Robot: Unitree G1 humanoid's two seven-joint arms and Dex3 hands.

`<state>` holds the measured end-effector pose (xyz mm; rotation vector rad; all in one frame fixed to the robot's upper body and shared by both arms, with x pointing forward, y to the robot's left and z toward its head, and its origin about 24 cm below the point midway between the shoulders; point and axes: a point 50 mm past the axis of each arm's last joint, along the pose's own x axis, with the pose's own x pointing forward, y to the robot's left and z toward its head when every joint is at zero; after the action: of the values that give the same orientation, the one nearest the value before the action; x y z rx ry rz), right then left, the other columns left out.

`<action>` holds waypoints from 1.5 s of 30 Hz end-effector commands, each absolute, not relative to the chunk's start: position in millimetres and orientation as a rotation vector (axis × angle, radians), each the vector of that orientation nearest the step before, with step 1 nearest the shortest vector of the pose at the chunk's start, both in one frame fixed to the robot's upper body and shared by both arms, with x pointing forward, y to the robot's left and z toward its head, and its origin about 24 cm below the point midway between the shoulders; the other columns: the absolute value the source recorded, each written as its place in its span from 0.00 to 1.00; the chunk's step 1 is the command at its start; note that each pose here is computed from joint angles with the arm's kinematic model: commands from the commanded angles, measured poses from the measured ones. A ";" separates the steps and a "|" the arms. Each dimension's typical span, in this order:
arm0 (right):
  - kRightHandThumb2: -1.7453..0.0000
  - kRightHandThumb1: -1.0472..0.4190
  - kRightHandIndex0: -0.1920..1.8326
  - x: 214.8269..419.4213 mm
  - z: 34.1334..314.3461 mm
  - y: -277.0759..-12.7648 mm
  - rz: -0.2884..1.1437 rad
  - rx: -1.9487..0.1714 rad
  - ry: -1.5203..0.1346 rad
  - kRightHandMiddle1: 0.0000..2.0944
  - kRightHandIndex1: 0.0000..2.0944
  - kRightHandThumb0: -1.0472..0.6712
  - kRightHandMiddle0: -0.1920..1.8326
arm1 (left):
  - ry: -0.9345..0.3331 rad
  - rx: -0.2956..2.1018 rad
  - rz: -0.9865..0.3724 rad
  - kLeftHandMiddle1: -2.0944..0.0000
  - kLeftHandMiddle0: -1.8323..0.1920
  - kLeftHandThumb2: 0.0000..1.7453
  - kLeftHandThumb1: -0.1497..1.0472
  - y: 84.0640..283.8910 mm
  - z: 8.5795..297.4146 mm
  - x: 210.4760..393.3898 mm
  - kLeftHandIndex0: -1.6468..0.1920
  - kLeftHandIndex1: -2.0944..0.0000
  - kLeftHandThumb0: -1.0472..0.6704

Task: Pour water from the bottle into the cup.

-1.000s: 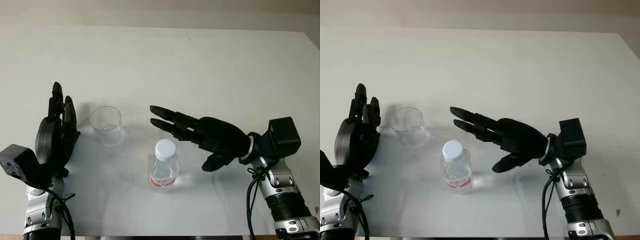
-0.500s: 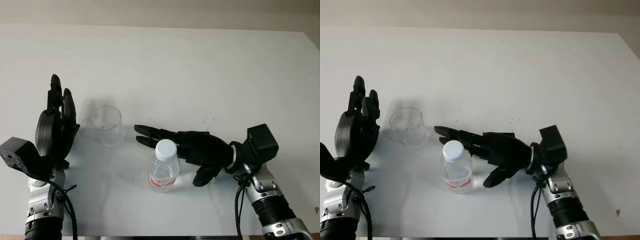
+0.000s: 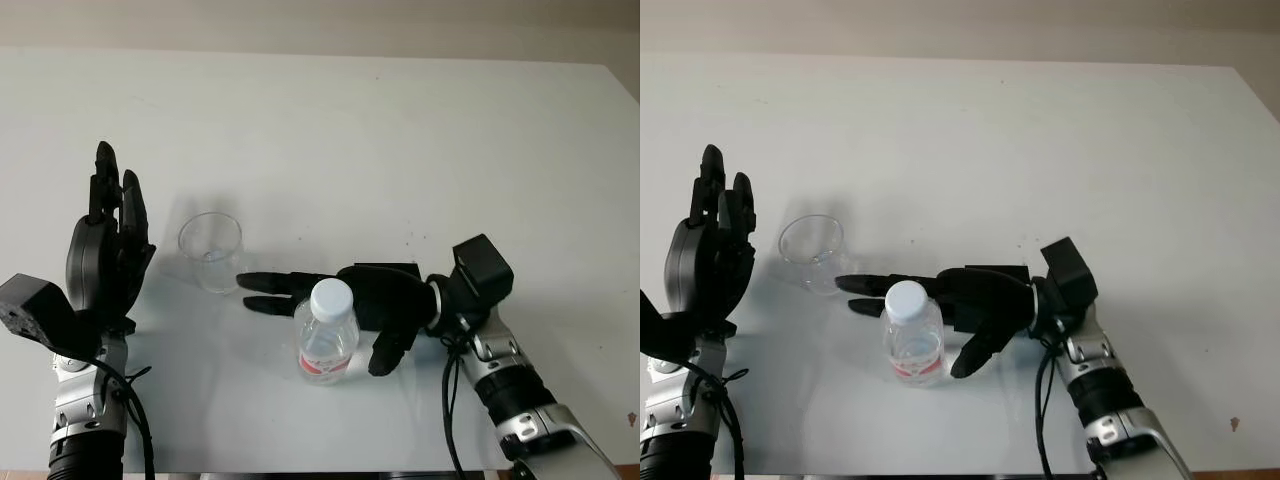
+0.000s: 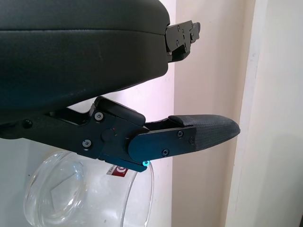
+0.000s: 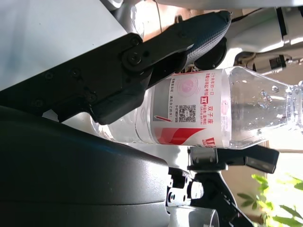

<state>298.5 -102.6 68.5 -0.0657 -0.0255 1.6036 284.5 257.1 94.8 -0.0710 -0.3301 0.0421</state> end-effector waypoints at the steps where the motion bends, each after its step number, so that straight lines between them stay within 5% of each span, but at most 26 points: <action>1: 0.97 0.11 0.12 296.9 64.9 -101.4 1.637 -0.073 -0.001 0.06 0.04 0.04 0.12 | -0.349 -0.069 0.047 1.00 1.00 0.31 1.00 258.2 98.3 285.1 1.00 1.00 0.18; 10: 0.97 0.15 0.34 295.5 68.1 -95.1 1.774 -0.075 0.058 0.17 0.16 0.15 0.31 | -0.350 -0.069 0.064 0.98 0.99 0.31 1.00 256.8 97.3 282.0 1.00 0.99 0.18; 17: 0.97 0.15 0.30 294.8 70.3 -94.3 1.845 -0.091 0.086 0.45 0.50 0.22 0.26 | -0.350 -0.075 0.068 0.97 0.99 0.31 1.00 256.5 95.2 280.3 0.99 0.98 0.19; 19: 0.97 0.13 0.28 294.3 72.7 -94.8 1.851 -0.113 0.064 0.61 0.73 0.26 0.28 | -0.347 -0.073 0.070 0.97 0.99 0.32 1.00 256.5 95.0 279.9 0.99 0.98 0.19; 24: 0.97 0.11 0.36 290.1 76.5 -97.2 1.845 -0.185 -0.027 0.94 0.97 0.29 0.29 | -0.345 -0.064 0.073 0.97 0.99 0.32 1.00 256.9 95.1 278.9 0.99 0.98 0.19; 27: 0.97 0.11 0.50 286.5 77.1 -99.0 1.795 -0.206 -0.059 0.99 1.00 0.31 0.38 | -0.344 -0.066 0.075 0.97 0.99 0.31 1.00 257.6 94.7 278.1 0.99 0.98 0.19; 31: 0.96 0.04 0.74 280.3 78.1 -102.1 1.668 -0.221 -0.080 1.00 1.00 0.29 0.64 | -0.338 -0.066 0.081 0.97 0.99 0.31 1.00 257.4 94.4 277.5 0.99 0.98 0.19; 34: 0.94 0.01 0.80 274.8 79.7 -103.0 1.553 -0.287 -0.127 1.00 1.00 0.31 0.72 | -0.335 -0.070 0.081 0.98 0.99 0.31 1.00 258.0 94.0 277.1 0.99 0.98 0.19; 45: 0.77 0.00 0.77 274.5 73.4 -106.5 0.988 -0.200 -0.279 1.00 1.00 0.33 0.63 | -0.336 -0.060 0.072 0.98 0.99 0.31 1.00 259.1 94.6 277.7 1.00 0.98 0.18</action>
<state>275.1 -105.1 73.9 -0.2227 -0.2605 1.0424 279.5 257.7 93.1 -0.0717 -0.3275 0.0750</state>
